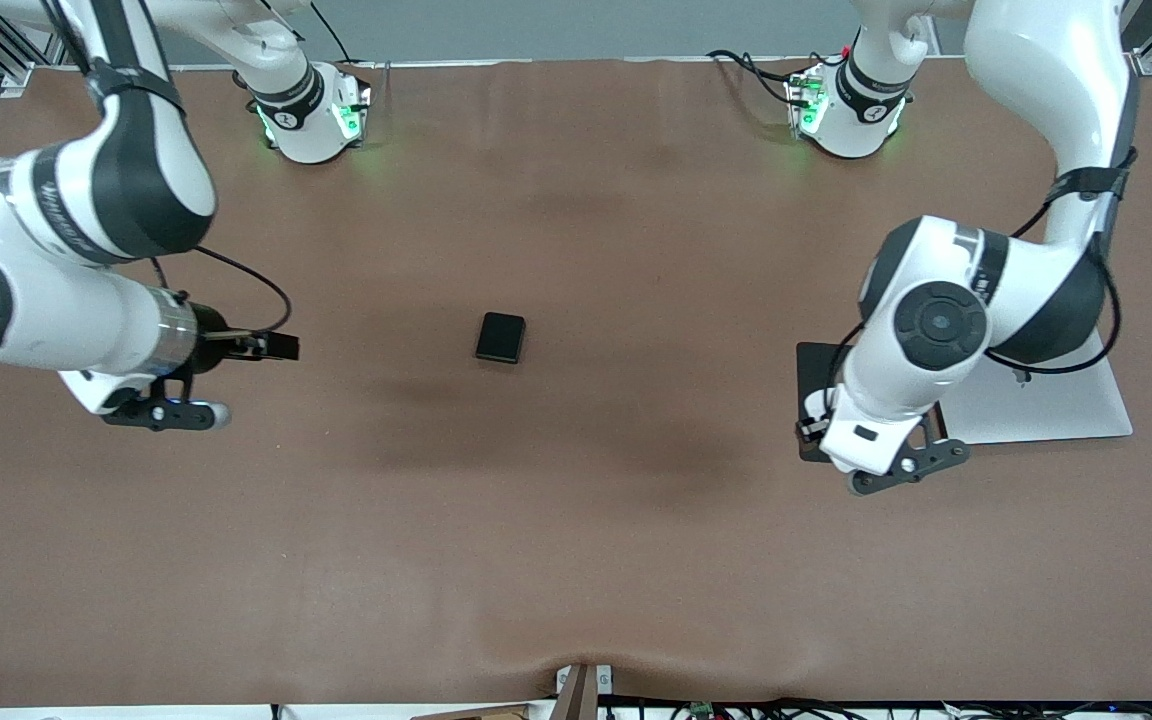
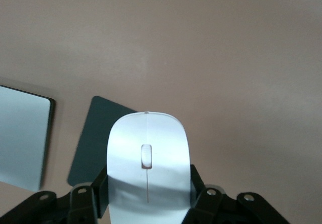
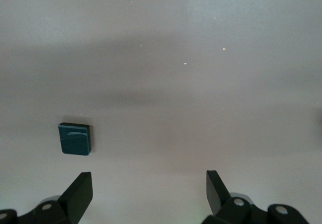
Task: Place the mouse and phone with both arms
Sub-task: 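Lower the mouse onto the pad while the right gripper grasps the phone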
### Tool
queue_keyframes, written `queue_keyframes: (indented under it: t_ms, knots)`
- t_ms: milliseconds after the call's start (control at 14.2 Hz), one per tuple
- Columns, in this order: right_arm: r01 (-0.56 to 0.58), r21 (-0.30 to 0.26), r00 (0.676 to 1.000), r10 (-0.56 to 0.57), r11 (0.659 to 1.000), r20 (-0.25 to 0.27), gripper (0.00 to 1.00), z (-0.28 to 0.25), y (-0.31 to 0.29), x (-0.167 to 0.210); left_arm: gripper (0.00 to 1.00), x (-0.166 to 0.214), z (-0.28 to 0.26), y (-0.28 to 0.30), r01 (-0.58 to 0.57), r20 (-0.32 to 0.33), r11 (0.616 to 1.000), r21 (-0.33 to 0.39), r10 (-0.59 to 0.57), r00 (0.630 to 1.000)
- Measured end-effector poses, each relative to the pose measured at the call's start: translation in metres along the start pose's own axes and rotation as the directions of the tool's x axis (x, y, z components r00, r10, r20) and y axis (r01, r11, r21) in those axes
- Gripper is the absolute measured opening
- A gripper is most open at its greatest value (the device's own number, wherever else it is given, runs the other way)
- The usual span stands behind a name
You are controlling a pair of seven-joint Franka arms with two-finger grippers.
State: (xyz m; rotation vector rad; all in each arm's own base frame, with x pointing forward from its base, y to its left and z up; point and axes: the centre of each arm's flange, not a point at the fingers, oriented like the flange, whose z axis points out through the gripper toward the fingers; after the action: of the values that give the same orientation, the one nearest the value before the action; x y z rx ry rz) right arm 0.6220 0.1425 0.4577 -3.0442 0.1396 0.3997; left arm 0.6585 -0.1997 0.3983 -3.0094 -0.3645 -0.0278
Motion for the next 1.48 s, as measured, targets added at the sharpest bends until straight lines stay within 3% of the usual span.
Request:
queue_keyframes:
  t_ms: [282,565,918,1482]
  knots:
    - [0.003,-0.017,1.0,-0.003,1.0,0.013,1.0,0.033,-0.036,0.005,0.61,0.005,0.0,-0.049,-0.121,0.055,0.991,-0.057,0.124,0.991]
    - [0.0,0.028,1.0,0.0,1.0,0.005,1.0,0.079,-0.054,0.011,0.61,0.003,0.023,-0.088,-0.239,0.112,0.966,-0.1,0.249,0.962]
    - [0.038,0.013,0.999,-0.038,0.999,0.017,1.0,0.136,-0.092,-0.005,0.61,-0.022,0.068,-0.082,-0.291,0.197,0.952,-0.1,0.305,0.932]
    - [-0.023,-0.016,1.0,0.023,1.0,-0.004,1.0,0.223,-0.156,-0.034,0.61,-0.038,0.124,-0.066,-0.322,0.194,0.937,-0.135,0.343,0.919]
